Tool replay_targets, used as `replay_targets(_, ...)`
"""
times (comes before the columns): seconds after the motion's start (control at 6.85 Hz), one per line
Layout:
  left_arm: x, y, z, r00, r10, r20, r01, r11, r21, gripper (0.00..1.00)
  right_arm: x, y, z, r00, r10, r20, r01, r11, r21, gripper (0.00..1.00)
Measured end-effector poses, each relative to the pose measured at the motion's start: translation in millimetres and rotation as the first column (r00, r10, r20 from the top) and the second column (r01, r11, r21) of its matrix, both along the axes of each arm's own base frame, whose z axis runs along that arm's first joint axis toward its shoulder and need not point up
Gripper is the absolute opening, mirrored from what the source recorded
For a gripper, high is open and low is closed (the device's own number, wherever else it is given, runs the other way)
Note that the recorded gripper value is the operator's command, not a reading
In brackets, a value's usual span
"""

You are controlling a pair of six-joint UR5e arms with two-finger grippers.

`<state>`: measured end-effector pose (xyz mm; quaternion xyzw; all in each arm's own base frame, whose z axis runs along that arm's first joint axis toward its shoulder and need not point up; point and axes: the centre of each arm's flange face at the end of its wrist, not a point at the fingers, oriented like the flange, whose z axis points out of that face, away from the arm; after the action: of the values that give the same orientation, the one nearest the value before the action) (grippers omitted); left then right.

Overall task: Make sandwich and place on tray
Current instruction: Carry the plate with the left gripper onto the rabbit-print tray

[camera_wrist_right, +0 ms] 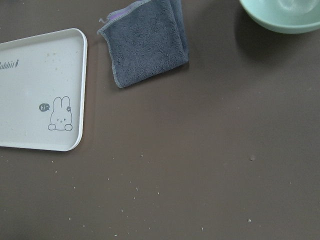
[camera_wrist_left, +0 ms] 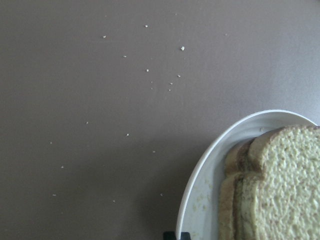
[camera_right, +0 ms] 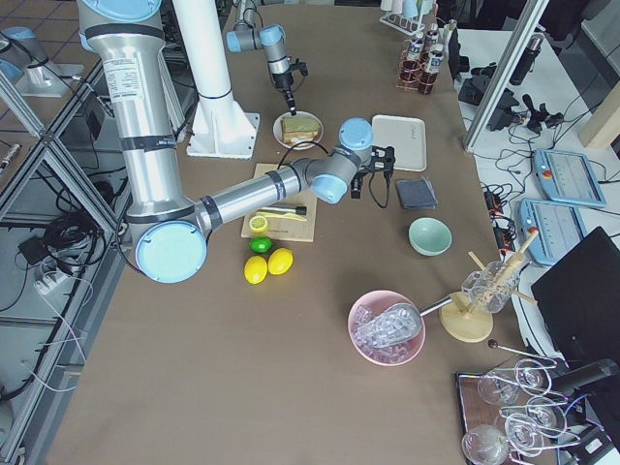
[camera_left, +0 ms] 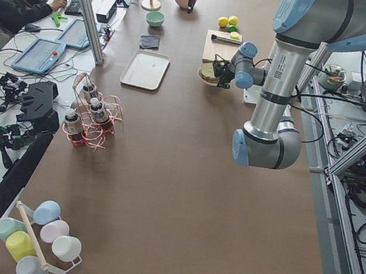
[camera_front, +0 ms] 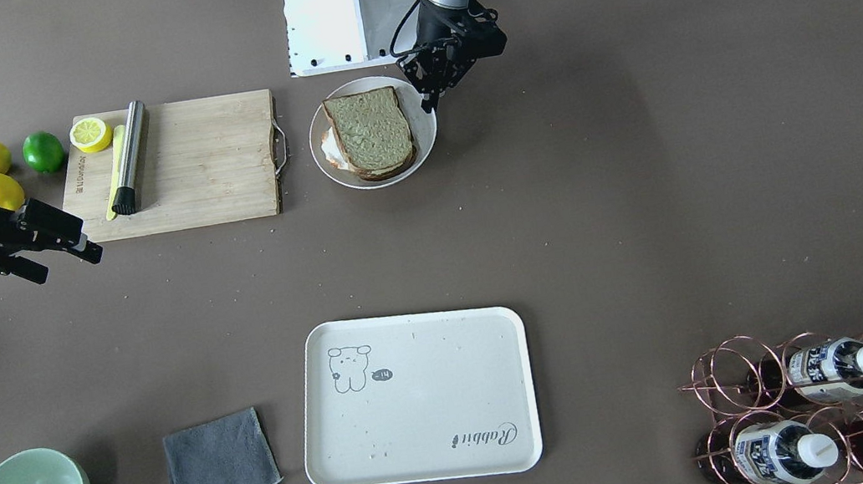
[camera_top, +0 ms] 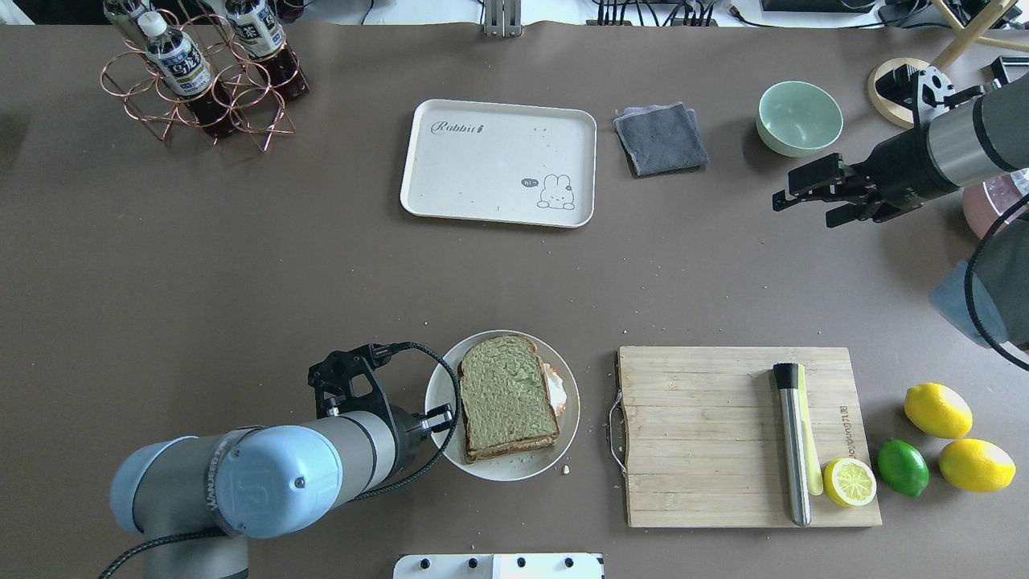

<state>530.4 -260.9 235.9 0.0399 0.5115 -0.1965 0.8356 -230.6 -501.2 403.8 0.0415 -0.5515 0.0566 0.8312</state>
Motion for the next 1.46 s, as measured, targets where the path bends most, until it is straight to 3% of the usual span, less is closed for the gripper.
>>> replay_targets(0.29, -31, -64, -21, 0.998, -0.047, -0.043, 0.046, 0.998, -0.039, 0.00, 1, 1, 1, 1.000, -0.001, 0.001, 0.001, 1.000, -0.001, 0.99)
replay_targets(0.58, -40, -145, -27, 0.985, -0.172, -0.031, 0.169, 0.982, -0.085, 0.00, 2, 4, 0, 1.000, -0.001, 0.003, 0.001, 1.000, 0.002, 0.99)
replay_targets(1.02, -5, -235, -35, 0.939, -0.345, 0.004, 0.337, 0.914, -0.225, 0.00, 1, 2, 1, 1.000, 0.001, 0.000, -0.001, 1.000, 0.000, 0.99)
replay_targets(1.46, 31, -304, -8, 0.903, -0.429, 0.021, 0.423, 0.880, -0.215, 0.00, -1, 1, 1, 1.000, 0.002, -0.002, -0.002, 1.000, -0.002, 0.99)
